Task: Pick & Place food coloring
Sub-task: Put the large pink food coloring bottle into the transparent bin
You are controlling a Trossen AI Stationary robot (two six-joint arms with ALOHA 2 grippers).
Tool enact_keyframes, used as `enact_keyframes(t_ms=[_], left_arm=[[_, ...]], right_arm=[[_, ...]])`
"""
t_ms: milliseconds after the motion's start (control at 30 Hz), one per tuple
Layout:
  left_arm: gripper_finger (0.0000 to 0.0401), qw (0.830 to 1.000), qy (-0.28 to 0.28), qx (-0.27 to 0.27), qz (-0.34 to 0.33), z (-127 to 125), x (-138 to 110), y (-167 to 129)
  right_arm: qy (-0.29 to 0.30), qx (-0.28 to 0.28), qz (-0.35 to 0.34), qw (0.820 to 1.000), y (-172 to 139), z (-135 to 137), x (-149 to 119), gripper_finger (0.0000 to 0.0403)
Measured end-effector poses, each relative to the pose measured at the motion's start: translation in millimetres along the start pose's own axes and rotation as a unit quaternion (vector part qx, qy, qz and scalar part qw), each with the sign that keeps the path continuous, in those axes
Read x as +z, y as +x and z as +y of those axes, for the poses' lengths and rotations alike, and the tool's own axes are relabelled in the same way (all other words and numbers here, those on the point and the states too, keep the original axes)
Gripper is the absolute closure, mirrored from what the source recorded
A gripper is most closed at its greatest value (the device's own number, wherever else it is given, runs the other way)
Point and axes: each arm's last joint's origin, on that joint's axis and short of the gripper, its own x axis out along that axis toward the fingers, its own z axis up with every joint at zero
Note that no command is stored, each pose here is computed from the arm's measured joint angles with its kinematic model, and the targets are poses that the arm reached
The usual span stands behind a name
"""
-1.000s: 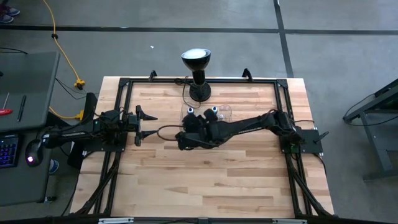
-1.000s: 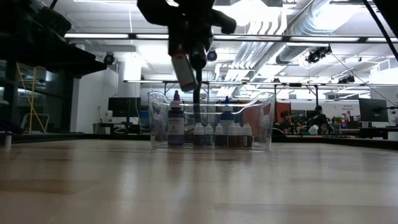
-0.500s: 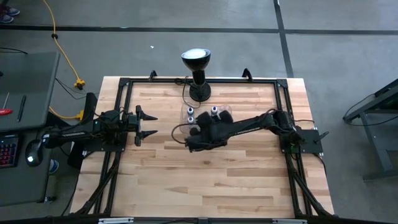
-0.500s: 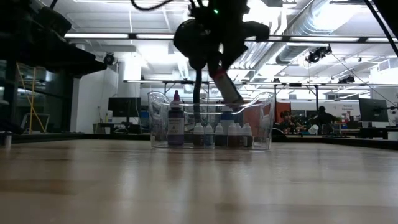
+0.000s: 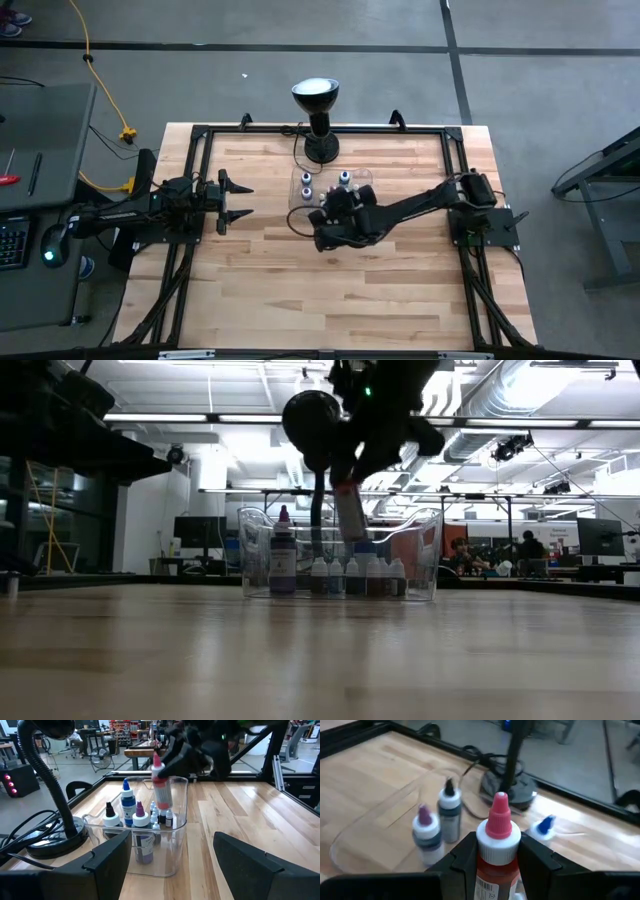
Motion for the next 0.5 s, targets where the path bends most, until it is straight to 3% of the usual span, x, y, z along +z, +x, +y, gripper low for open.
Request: enact_keyframes(t_ms=[500], left_arm=[[0.0123,1.000,0.000,0.000,0.000,0,0,0]], right_arm=[[0.005,0.048,-0.023,0.999,21,-5,-44,0.0298]])
